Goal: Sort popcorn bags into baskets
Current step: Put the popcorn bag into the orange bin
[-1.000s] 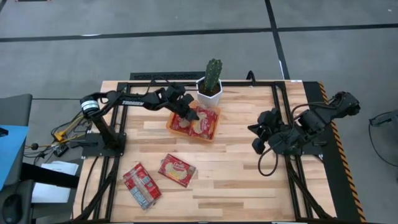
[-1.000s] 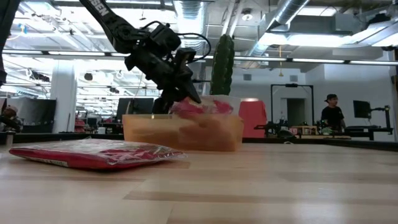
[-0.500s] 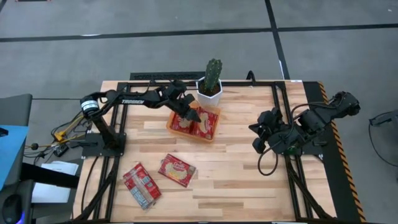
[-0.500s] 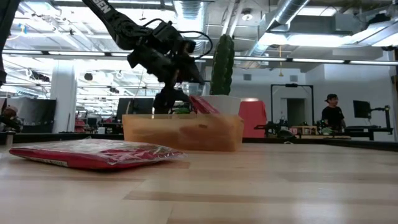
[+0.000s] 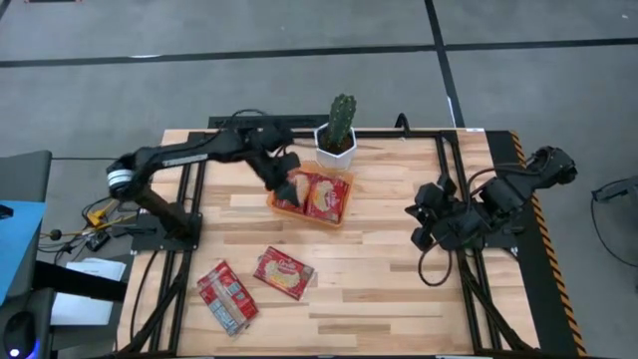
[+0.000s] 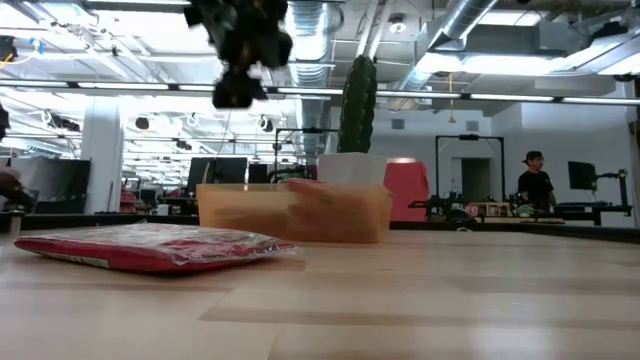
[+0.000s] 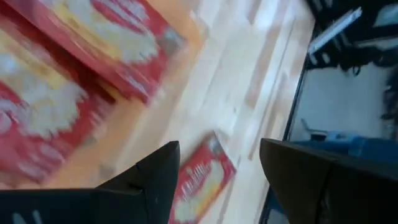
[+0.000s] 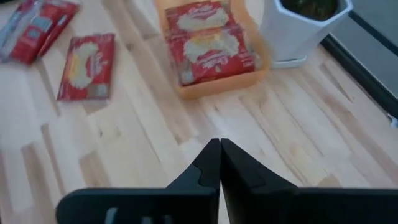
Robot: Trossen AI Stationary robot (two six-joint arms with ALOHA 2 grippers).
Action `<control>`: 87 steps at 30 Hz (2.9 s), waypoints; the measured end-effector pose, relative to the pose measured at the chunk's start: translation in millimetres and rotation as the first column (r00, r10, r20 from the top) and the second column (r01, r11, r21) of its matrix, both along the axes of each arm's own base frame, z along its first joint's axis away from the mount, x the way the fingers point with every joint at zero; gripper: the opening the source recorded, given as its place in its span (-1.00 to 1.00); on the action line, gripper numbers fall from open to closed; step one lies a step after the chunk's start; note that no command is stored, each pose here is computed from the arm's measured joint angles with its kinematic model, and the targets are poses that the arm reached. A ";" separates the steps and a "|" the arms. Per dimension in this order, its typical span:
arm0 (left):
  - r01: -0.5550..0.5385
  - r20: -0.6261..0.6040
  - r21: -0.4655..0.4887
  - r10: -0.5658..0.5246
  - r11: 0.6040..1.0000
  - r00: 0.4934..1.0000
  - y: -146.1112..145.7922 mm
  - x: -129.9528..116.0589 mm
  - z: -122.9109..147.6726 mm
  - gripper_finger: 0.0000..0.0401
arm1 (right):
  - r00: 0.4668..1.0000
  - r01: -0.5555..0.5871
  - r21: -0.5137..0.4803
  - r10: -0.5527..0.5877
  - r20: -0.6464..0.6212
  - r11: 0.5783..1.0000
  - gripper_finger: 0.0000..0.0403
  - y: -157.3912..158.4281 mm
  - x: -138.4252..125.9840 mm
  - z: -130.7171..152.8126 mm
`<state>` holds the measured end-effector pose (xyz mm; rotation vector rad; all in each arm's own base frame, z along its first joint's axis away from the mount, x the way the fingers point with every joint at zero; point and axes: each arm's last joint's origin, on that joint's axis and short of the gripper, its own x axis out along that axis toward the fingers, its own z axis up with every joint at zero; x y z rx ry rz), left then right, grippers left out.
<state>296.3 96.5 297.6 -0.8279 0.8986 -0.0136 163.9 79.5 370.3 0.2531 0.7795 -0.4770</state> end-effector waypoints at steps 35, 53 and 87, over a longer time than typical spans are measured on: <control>0.425 -0.242 0.490 -0.349 0.761 0.905 -176.5 23.4 -139.8 0.05 | 0.989 -0.143 0.191 0.134 0.058 0.971 -0.88 80.7 23.7 -74.9; 0.475 -0.393 0.307 -0.344 0.825 0.853 -180.4 17.0 -165.3 -0.89 | 0.991 -0.123 0.160 0.129 -0.025 0.979 -0.88 99.0 31.9 -99.6; -0.369 0.070 0.392 0.373 0.843 0.925 -85.9 1.2 18.5 -1.00 | 0.993 -0.110 0.166 0.115 -0.020 0.980 -0.87 97.5 33.1 -99.2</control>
